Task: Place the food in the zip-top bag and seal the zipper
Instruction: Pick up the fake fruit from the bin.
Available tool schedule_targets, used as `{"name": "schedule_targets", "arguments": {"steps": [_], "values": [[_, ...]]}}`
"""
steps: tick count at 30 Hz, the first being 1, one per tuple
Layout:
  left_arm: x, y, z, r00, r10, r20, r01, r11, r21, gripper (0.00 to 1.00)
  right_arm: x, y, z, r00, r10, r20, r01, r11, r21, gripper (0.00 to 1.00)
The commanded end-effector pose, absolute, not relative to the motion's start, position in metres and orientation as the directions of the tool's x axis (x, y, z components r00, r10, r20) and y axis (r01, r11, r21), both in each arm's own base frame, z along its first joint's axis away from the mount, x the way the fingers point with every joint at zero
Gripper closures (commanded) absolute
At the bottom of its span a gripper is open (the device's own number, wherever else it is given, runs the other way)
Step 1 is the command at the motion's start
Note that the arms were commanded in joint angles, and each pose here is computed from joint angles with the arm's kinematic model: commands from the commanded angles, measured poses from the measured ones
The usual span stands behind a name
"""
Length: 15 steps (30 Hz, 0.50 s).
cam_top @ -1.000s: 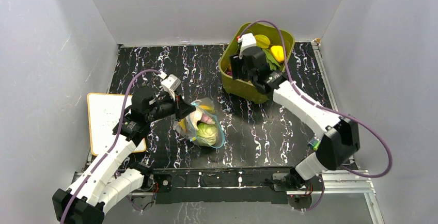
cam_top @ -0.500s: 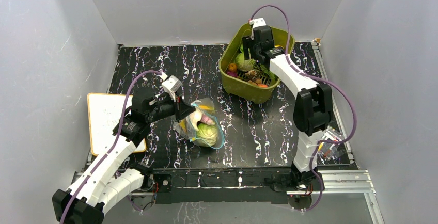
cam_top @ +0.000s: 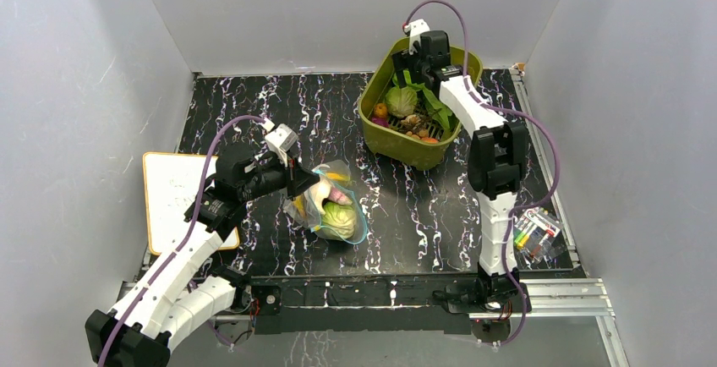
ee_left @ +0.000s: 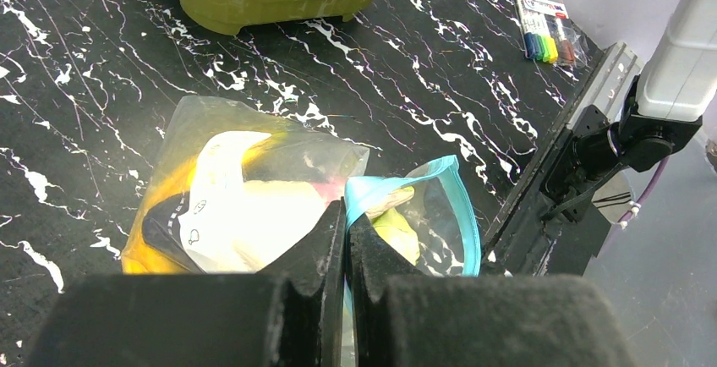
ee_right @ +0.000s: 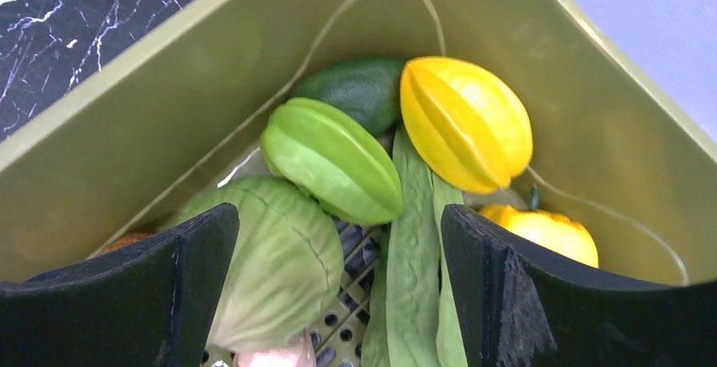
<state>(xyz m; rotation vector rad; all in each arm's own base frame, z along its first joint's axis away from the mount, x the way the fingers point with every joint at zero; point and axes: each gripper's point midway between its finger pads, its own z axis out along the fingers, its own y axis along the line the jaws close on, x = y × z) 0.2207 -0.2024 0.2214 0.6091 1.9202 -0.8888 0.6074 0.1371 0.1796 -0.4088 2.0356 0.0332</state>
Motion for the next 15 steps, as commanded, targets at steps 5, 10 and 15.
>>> {"name": "schedule_targets", "arguments": {"steps": [5, 10, 15], "values": [[0.221, -0.201, 0.222, -0.451, 0.069, -0.89, 0.718, 0.621, -0.315, 1.0, 0.643, 0.152, 0.191, -0.302, -0.346, -0.888, -0.36, 0.904, -0.23, 0.08], [0.221, -0.202, 0.22, -0.457, 0.069, -0.887, 0.715, 0.622, -0.319, 1.0, 0.651, 0.153, 0.175, -0.301, -0.371, -0.879, -0.369, 0.895, -0.251, 0.08], [0.221, -0.202, 0.219, -0.458, 0.07, -0.886, 0.713, 0.624, -0.319, 1.0, 0.657, 0.146, 0.151, -0.322, -0.396, -0.86, -0.348, 0.894, -0.281, 0.08]]}}
